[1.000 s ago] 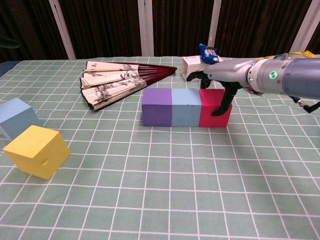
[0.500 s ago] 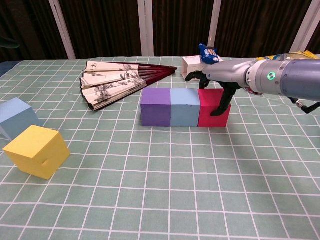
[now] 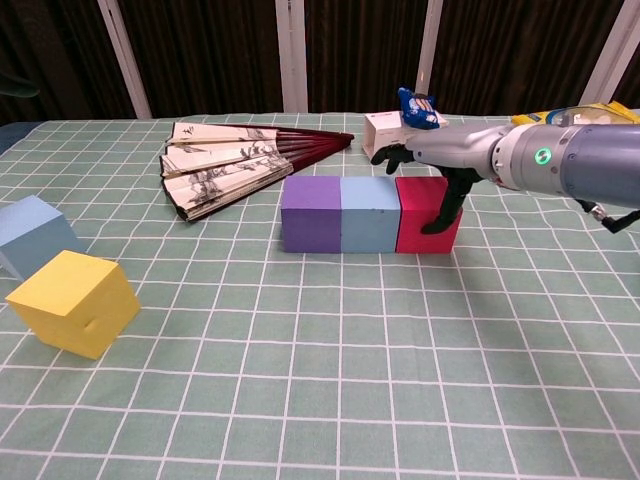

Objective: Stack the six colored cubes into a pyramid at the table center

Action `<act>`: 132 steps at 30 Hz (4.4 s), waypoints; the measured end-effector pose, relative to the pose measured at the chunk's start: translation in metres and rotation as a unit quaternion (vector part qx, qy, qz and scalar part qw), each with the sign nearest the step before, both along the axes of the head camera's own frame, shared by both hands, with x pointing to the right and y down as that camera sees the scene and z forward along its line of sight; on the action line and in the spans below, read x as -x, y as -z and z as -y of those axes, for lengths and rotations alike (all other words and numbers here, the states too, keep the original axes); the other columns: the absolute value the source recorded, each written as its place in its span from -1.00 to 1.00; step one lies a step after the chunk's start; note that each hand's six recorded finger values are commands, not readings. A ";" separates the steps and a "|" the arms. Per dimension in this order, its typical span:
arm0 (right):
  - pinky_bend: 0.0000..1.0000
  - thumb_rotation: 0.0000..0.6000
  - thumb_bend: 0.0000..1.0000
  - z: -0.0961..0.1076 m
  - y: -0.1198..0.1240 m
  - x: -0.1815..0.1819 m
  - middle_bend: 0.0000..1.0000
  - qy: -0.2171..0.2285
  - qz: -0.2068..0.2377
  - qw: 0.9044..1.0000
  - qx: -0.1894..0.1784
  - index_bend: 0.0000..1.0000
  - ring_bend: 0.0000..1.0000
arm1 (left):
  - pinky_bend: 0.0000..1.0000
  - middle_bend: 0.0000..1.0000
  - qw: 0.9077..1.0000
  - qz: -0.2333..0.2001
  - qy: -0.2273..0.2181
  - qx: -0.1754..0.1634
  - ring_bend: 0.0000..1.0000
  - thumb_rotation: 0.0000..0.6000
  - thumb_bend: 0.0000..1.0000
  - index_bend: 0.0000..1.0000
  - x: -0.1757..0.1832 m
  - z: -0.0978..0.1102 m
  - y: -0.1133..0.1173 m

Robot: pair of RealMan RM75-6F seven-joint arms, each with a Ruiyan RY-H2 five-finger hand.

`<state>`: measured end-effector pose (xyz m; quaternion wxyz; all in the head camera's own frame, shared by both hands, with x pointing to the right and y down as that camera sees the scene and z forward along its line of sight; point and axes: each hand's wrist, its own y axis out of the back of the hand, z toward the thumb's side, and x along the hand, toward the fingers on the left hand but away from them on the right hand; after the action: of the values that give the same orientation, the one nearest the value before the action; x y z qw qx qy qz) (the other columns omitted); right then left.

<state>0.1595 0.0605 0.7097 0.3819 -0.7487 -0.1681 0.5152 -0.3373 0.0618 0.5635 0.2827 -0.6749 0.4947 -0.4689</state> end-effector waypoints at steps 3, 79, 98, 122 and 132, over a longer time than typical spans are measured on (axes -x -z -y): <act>-1.00 1.00 -0.52 0.000 0.001 -0.002 -0.82 -0.001 -0.001 1.000 -0.003 -1.00 -0.89 | -1.00 -0.93 1.000 0.000 0.000 0.000 -0.94 1.00 -0.76 -1.00 0.000 0.000 0.000; -1.00 1.00 -0.59 -0.101 0.100 -0.213 -0.96 -0.206 -0.040 0.973 -0.100 -1.00 -1.00 | -1.00 -0.88 0.994 0.052 -0.081 0.046 -0.94 1.00 -0.76 -1.00 -0.018 -0.036 -0.020; -1.00 1.00 -0.59 -0.097 0.106 -0.222 -0.96 -0.227 -0.024 0.967 -0.115 -1.00 -1.00 | -0.99 -0.71 0.937 0.117 -0.283 0.169 -0.94 1.00 -0.87 -1.00 -0.017 -0.074 -0.028; -1.00 1.00 -0.59 -0.098 0.106 -0.220 -0.96 -0.235 -0.014 0.965 -0.112 -1.00 -1.00 | -0.99 -0.48 0.906 0.161 -0.353 0.171 -0.93 1.00 -0.89 -1.00 -0.019 -0.099 -0.063; -1.00 1.00 -0.59 -0.098 0.107 -0.220 -0.96 -0.241 -0.007 0.964 -0.110 -1.00 -1.00 | -0.99 -0.40 0.906 0.159 -0.359 0.162 -0.93 1.00 -0.86 -1.00 -0.023 -0.099 -0.072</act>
<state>0.3794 0.1584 0.6028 0.3279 -0.6358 -0.3961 0.5756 -0.3143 0.1611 0.6359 0.3934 -0.7597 0.0851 -0.5107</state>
